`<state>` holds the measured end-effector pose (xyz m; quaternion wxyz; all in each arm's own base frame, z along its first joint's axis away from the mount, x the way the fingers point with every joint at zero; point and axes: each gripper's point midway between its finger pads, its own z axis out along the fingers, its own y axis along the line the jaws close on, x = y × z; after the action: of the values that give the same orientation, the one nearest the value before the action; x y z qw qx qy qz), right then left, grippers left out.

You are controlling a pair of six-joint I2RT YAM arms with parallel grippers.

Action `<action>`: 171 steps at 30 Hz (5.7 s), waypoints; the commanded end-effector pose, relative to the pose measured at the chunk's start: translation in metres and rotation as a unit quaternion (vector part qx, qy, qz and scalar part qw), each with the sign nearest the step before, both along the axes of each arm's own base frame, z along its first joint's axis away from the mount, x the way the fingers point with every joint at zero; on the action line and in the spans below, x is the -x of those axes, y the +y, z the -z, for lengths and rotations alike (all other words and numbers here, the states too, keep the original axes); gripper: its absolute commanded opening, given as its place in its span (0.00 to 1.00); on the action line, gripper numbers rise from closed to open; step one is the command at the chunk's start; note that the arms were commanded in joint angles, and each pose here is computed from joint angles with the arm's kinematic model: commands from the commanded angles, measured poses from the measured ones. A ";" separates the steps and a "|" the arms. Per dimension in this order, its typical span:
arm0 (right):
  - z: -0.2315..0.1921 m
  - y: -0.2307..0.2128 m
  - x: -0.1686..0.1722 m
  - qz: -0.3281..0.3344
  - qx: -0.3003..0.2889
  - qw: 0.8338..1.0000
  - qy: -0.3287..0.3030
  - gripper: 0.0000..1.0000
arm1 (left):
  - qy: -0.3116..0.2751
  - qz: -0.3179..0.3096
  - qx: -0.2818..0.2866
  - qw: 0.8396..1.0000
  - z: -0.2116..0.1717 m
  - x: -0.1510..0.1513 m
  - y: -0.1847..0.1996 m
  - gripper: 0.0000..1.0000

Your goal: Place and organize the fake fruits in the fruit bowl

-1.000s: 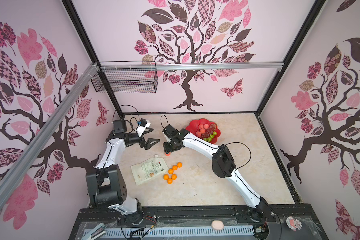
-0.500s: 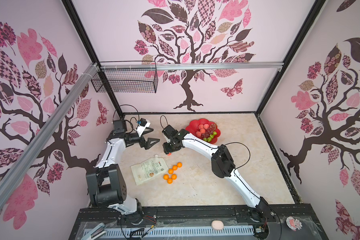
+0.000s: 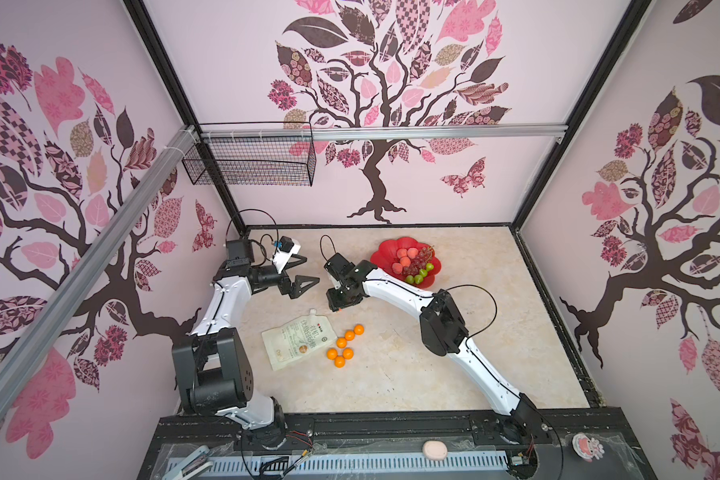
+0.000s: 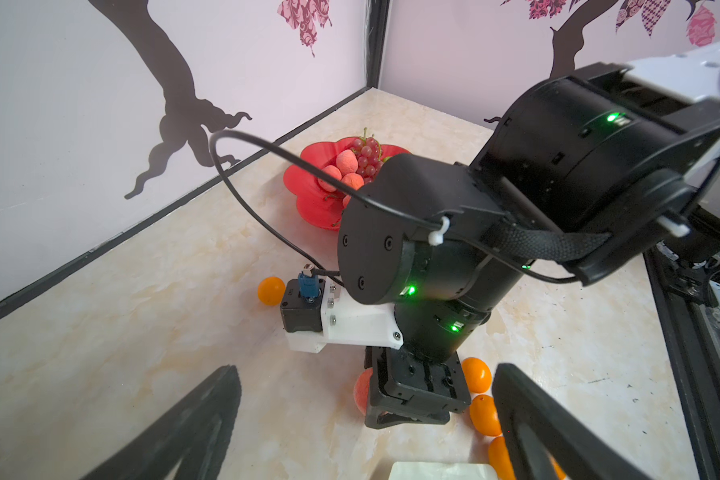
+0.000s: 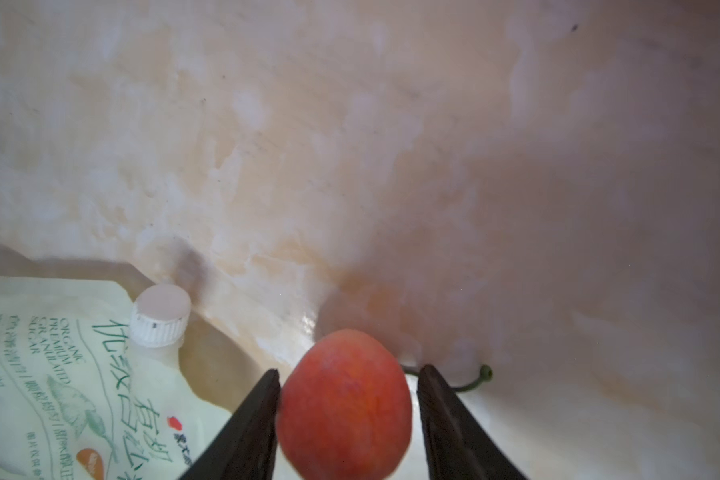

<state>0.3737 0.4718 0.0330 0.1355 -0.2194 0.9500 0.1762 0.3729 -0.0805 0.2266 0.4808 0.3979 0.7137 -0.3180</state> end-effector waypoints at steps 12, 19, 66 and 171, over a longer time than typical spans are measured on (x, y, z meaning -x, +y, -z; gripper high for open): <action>0.012 -0.002 0.002 0.001 0.015 1.000 0.007 0.50 | -0.019 0.005 0.008 1.000 -0.016 -0.008 0.001 0.98; -0.007 0.000 -0.001 0.005 0.004 1.000 -0.005 0.48 | -0.020 0.006 0.014 1.000 -0.017 -0.009 0.001 0.98; -0.130 -0.174 -0.143 0.181 0.056 0.966 -0.178 0.46 | 0.108 -0.145 0.056 0.982 0.028 -0.089 -0.089 0.98; -0.128 -0.123 -0.163 0.177 -0.038 0.964 -0.194 0.57 | 0.161 -0.177 0.088 0.967 0.011 -0.094 -0.085 0.99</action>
<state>0.5402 0.3282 0.1565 0.3479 -0.0631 0.9279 0.1183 0.4619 -0.1662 0.1832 0.4088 0.1538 0.8324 -0.3410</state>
